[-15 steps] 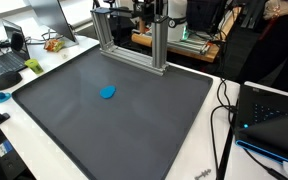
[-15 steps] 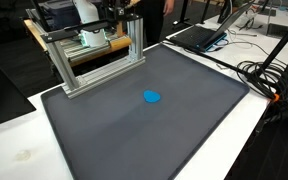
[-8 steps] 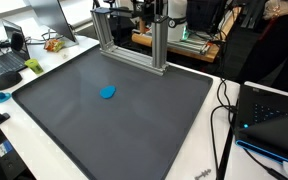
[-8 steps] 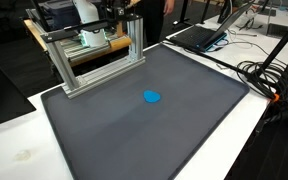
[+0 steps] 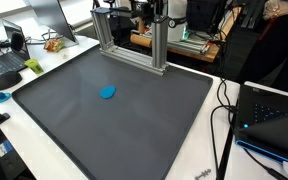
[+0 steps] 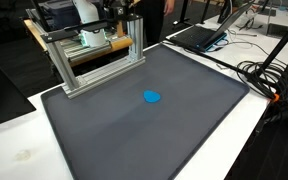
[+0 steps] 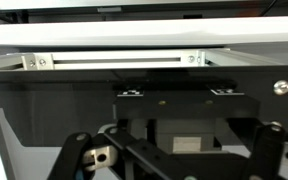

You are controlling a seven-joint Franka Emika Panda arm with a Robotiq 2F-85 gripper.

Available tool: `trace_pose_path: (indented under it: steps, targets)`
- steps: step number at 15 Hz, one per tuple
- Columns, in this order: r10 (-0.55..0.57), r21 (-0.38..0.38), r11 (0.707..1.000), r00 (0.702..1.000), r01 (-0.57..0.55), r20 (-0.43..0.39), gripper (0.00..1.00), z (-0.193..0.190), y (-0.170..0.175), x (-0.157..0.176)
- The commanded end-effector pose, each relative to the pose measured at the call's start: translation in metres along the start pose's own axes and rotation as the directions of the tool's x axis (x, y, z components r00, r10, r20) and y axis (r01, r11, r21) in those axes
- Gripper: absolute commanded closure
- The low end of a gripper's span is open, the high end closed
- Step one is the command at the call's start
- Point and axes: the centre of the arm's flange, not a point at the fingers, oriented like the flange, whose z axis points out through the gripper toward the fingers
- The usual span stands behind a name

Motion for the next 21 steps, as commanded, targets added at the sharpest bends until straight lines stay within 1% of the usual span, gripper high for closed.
trace_pose_path:
  steps: [1, 5, 7, 8, 9, 11, 15, 18, 21]
  targets:
    - [0.017, -0.024, 1.000, 0.999, -0.018, -0.033, 0.00, -0.006, 0.002, -0.004]
    - [0.039, -0.023, 0.999, 0.995, -0.041, -0.095, 0.00, -0.019, 0.006, 0.002]
    - [0.068, 0.007, 0.998, 0.993, -0.068, -0.099, 0.00, -0.029, 0.008, 0.010]
    - [0.082, 0.005, 0.997, 0.992, -0.082, -0.099, 0.00, -0.033, 0.009, 0.014]
    - [0.095, -0.014, 0.995, 0.989, -0.097, -0.111, 0.00, -0.039, 0.010, 0.021]
    - [0.092, -0.032, 0.995, 0.989, -0.097, -0.116, 0.00, -0.046, 0.009, 0.042]
    - [0.083, -0.033, 0.996, 0.992, -0.086, -0.090, 0.00, -0.058, -0.005, 0.094]
    - [0.096, -0.056, 0.993, 0.992, -0.101, -0.079, 0.00, -0.058, -0.019, 0.130]
    - [0.102, -0.082, 0.991, 0.993, -0.107, -0.058, 0.00, -0.054, -0.027, 0.163]
